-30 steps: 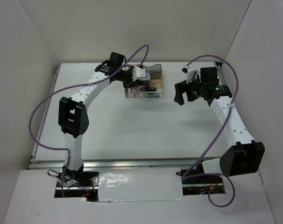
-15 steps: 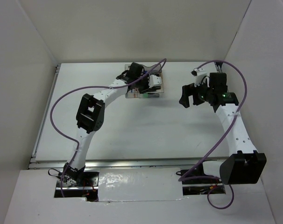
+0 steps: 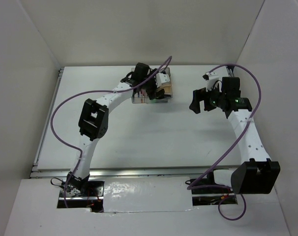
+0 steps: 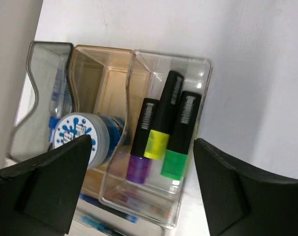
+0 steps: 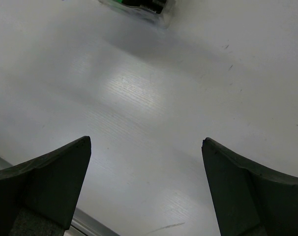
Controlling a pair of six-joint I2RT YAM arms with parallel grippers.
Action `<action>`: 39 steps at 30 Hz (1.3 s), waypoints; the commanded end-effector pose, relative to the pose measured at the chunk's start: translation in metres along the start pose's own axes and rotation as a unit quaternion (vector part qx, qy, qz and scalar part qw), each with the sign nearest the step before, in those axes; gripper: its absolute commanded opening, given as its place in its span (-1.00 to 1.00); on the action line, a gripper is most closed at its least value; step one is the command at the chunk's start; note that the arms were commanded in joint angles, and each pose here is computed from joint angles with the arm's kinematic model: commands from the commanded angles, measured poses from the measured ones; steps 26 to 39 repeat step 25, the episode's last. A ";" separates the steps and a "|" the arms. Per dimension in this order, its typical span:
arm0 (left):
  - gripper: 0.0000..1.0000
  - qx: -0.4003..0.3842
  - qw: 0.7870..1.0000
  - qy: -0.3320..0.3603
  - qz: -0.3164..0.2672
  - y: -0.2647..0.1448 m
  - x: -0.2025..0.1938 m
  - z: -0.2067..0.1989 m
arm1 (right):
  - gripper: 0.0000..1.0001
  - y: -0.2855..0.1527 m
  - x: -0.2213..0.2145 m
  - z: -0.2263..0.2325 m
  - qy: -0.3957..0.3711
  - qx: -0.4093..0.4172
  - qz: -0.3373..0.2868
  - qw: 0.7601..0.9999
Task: Sort the stationery into containers
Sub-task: Place the stationery into the container
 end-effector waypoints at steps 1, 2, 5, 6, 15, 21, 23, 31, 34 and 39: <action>0.97 0.096 0.986 -0.070 -0.116 -0.087 0.101 0.058 | 1.00 -0.015 0.023 0.006 -0.009 0.000 -0.046 0.999; 0.99 0.120 0.979 -0.092 -0.135 -0.126 0.113 0.074 | 1.00 -0.017 0.024 0.005 -0.007 -0.002 -0.051 0.999; 0.98 0.148 0.961 -0.201 -0.116 -0.191 0.103 0.086 | 1.00 -0.017 0.022 0.003 0.006 -0.009 -0.062 0.998; 0.99 0.158 0.958 -0.225 -0.087 -0.203 0.091 0.086 | 1.00 -0.015 0.020 -0.001 0.015 -0.018 -0.059 0.998; 0.99 0.276 0.839 -0.442 0.154 -0.302 -0.095 0.010 | 1.00 0.021 -0.017 -0.041 0.084 -0.111 -0.006 0.990; 0.99 0.292 0.799 -0.482 0.209 -0.322 -0.166 -0.050 | 1.00 0.042 -0.046 -0.070 0.115 -0.168 0.043 0.978; 0.99 0.294 0.792 -0.489 0.218 -0.324 -0.176 -0.058 | 1.00 0.044 -0.050 -0.075 0.115 -0.173 0.047 0.977; 0.99 0.300 0.786 -0.492 0.222 -0.326 -0.186 -0.063 | 1.00 0.044 -0.053 -0.079 0.112 -0.179 0.046 0.976; 0.99 0.300 0.786 -0.492 0.222 -0.326 -0.186 -0.063 | 1.00 0.044 -0.053 -0.079 0.112 -0.179 0.046 0.976; 0.99 0.300 0.786 -0.492 0.222 -0.326 -0.186 -0.063 | 1.00 0.044 -0.053 -0.079 0.112 -0.179 0.046 0.976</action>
Point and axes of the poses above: each gripper's point midway between its finger pads, its own y axis out along the fingers, its own z axis along the line the jaws close on, x = y × z, the point moved 5 cm from there along -y, back along the fingers, and after that the axes turned 6 degrees about y, right-handed, at the moved point
